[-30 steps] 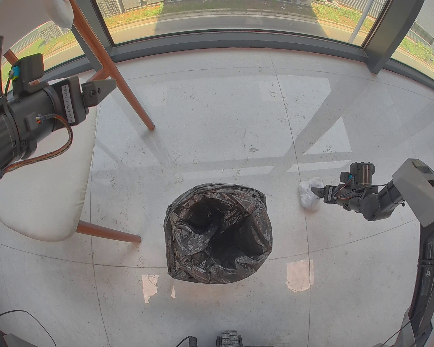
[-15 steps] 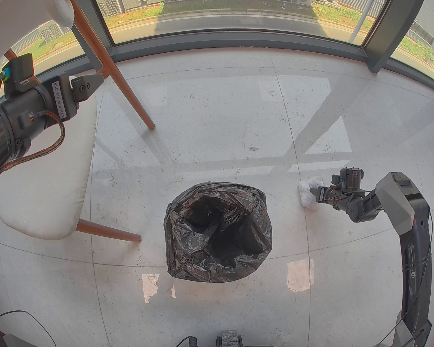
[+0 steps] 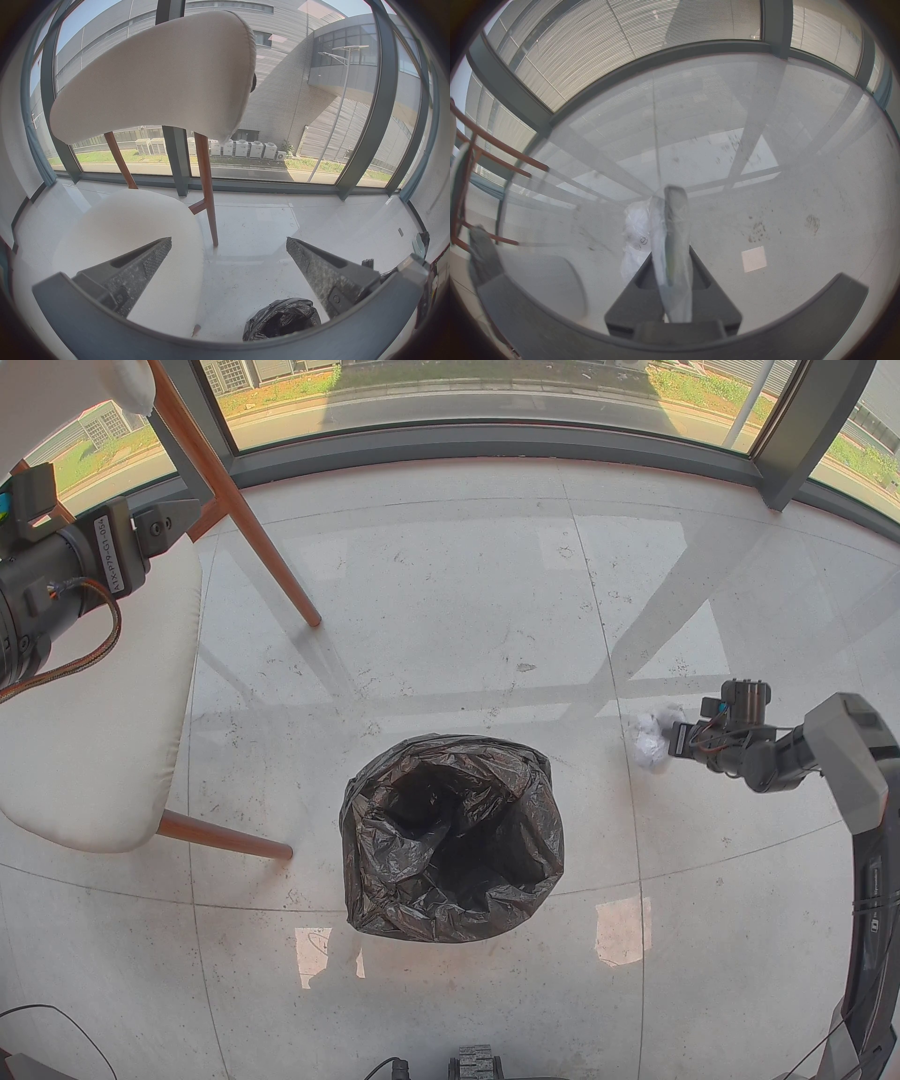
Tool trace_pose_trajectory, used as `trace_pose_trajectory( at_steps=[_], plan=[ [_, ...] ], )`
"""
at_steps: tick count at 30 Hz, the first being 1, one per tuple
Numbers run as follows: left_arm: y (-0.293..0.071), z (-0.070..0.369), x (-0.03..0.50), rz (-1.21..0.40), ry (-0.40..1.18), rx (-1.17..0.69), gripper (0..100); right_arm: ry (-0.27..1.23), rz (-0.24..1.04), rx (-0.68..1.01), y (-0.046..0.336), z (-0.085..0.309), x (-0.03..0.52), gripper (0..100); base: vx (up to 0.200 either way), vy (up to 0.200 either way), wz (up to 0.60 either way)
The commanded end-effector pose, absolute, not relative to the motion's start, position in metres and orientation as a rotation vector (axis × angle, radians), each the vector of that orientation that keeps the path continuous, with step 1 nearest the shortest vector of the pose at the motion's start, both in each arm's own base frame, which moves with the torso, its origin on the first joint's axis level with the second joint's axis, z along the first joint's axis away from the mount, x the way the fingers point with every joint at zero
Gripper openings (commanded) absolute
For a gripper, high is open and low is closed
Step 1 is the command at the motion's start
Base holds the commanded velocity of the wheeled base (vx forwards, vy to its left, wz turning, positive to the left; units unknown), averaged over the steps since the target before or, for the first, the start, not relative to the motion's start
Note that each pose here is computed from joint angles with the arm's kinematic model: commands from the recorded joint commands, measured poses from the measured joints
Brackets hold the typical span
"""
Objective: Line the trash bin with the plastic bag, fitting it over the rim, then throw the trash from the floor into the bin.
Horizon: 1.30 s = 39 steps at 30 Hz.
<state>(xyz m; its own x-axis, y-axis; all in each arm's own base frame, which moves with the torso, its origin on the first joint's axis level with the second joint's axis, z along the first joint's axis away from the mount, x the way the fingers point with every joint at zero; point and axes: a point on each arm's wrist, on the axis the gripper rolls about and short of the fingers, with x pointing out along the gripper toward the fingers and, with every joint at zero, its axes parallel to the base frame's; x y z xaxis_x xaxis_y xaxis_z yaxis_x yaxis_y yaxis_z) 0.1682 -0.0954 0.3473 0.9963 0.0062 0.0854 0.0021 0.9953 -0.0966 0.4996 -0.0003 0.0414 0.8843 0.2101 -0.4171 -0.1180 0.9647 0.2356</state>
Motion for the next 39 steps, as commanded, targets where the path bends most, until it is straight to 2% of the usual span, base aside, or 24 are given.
trace_pose_trajectory(
  at_steps=[1, 6, 12, 17, 21, 36, 37, 39],
  plan=[
    [-0.087, 0.355, 0.155, 0.017, -0.121, -0.123, 100, 0.367, 0.451, 0.318, 0.041, 0.253, 0.370, 0, 0.000, 0.000, 0.00],
    [-0.085, 0.357, 0.153, 0.014, -0.130, -0.127, 100, 0.470, 0.720, 0.355, 0.081, 0.311, 0.265, 0, 0.000, 0.000, 0.00],
    [-0.083, 0.375, 0.150, 0.005, -0.182, -0.152, 100, 0.586, 0.926, 0.283, 0.127, 0.302, 0.211, 0, 0.000, 0.000, 0.00],
    [-0.081, 0.393, 0.146, 0.001, -0.257, -0.221, 100, 0.602, 0.983, 0.190, 0.149, 0.282, 0.201, 0, 0.000, 0.000, 0.00],
    [-0.080, 0.396, 0.145, 0.003, -0.305, -0.241, 100, 0.612, 1.015, 0.180, 0.156, 0.275, 0.196, 0, 0.000, 0.000, 0.00],
    [-0.078, 0.383, 0.143, 0.006, -0.274, -0.180, 100, 0.543, 1.077, 0.180, 0.182, 0.273, 0.209, 0, 0.000, 0.000, 0.00],
    [-0.078, 0.382, 0.142, 0.007, -0.272, -0.169, 100, 0.545, 1.078, 0.180, 0.183, 0.272, 0.209, 100, 0.000, 0.000, 0.00],
    [-0.078, 0.383, 0.141, 0.007, -0.275, -0.162, 100, 0.545, 1.078, 0.180, 0.183, 0.272, 0.209, 100, 0.000, 0.000, 0.00]
  ],
)
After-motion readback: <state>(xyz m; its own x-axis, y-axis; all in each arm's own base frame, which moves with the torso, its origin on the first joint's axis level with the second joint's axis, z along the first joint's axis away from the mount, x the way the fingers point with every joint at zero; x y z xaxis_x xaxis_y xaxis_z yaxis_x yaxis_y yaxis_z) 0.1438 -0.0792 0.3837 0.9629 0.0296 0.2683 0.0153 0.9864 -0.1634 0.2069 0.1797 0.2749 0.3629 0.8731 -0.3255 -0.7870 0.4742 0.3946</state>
